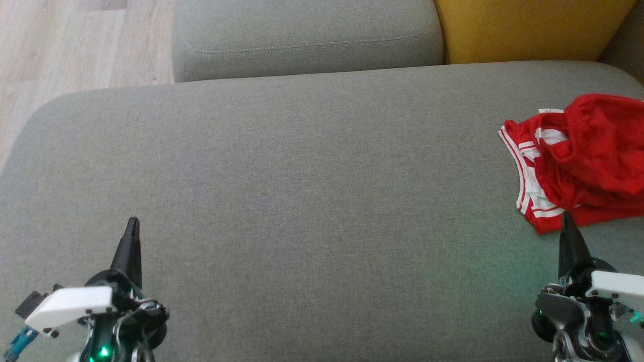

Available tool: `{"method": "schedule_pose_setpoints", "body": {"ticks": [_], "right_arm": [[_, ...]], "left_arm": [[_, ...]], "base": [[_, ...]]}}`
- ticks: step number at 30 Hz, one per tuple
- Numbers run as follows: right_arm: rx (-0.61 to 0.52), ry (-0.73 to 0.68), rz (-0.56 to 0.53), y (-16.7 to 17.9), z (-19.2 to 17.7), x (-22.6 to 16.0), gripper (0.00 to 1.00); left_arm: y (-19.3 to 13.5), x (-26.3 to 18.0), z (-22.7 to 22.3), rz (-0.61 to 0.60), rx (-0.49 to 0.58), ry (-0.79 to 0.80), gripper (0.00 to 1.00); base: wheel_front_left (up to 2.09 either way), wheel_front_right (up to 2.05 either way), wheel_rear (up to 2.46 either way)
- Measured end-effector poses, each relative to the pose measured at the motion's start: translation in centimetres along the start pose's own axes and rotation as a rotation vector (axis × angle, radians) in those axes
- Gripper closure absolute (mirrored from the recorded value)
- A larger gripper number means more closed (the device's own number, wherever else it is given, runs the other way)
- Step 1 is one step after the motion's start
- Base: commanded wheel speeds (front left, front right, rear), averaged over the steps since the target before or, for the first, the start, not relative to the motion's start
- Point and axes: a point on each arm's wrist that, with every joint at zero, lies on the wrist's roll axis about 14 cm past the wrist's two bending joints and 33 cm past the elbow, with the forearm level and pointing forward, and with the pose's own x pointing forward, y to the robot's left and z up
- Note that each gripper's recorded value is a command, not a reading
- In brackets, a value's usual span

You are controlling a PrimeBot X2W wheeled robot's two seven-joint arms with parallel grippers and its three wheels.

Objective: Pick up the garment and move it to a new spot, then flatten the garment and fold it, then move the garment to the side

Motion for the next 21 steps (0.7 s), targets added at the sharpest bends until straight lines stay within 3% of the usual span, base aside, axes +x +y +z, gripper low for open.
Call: {"method": "schedule_pose_setpoints", "body": {"ticks": [21], "right_arm": [[-0.003,-0.001,-0.001,-0.04,0.04,-0.01,1.00]], "left_arm": [[-0.01,-0.02,0.33,-0.001,-0.004,-0.012,1.00]], "base": [[0.00,0.00,0.00]]}}
